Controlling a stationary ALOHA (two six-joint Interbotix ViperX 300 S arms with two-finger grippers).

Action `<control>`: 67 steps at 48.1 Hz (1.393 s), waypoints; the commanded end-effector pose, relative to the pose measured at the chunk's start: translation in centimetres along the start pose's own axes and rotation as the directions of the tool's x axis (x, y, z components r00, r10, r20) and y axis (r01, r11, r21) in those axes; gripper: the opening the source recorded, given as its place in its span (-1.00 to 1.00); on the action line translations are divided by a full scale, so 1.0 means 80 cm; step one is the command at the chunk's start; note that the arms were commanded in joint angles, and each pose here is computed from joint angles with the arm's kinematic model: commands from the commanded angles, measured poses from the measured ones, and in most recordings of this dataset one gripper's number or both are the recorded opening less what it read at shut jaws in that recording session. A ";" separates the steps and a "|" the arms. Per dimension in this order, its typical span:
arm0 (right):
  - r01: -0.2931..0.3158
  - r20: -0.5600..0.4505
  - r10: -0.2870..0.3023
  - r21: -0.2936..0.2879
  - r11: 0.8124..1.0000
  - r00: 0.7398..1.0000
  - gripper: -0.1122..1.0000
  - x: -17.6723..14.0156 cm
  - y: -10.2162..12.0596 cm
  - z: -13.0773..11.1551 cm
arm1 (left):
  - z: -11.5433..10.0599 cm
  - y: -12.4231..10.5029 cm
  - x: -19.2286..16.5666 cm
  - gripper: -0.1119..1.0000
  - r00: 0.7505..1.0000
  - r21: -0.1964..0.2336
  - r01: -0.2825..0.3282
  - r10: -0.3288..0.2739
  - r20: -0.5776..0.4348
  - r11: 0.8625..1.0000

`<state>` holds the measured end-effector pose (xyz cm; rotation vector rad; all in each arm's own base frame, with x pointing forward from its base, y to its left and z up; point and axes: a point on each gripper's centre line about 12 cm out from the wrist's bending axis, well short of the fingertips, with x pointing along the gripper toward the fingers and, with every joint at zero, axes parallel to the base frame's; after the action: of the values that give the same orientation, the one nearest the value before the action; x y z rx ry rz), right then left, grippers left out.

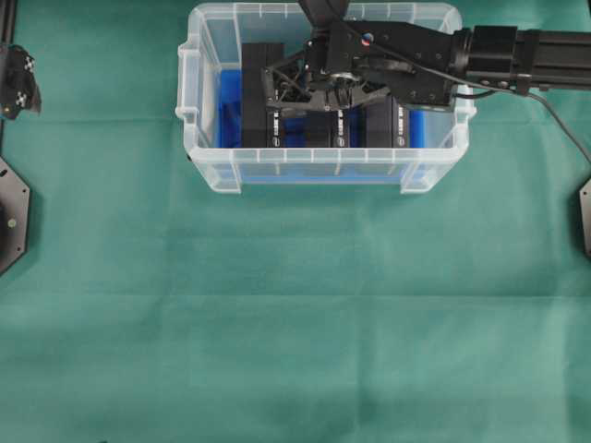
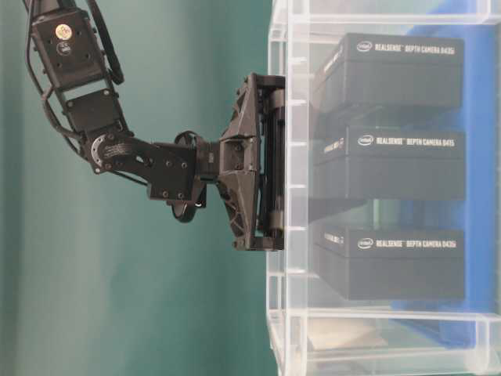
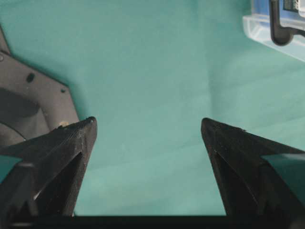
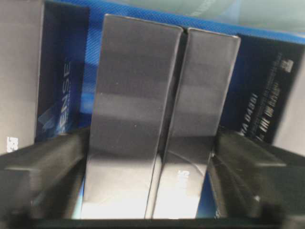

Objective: Take out the box from the case.
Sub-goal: 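Lower the open right gripper around the middle black box, then close the right gripper on the middle box and lift it upward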

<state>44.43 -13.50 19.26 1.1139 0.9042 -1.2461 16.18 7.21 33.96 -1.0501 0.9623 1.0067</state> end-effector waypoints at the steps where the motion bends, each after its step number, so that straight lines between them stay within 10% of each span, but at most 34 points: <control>1: -0.023 0.011 0.023 0.015 1.000 1.000 0.41 -0.013 0.003 0.003 | 0.002 -0.001 -0.003 0.82 1.000 -0.003 0.008 -0.008 0.010 1.000; 26: -0.046 0.018 0.045 0.045 0.998 0.999 0.41 -0.025 0.007 0.003 | 0.002 -0.001 -0.003 0.82 1.000 -0.002 0.003 -0.003 0.006 1.000; 67: -0.069 0.062 0.062 0.123 0.990 0.996 0.41 -0.173 0.008 0.046 | 0.002 -0.001 -0.004 0.82 1.000 0.001 0.006 -0.006 0.007 1.000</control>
<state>44.01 -13.47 29.10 1.1627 0.8328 -1.3269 16.13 7.19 33.90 -1.0472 0.9694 1.0078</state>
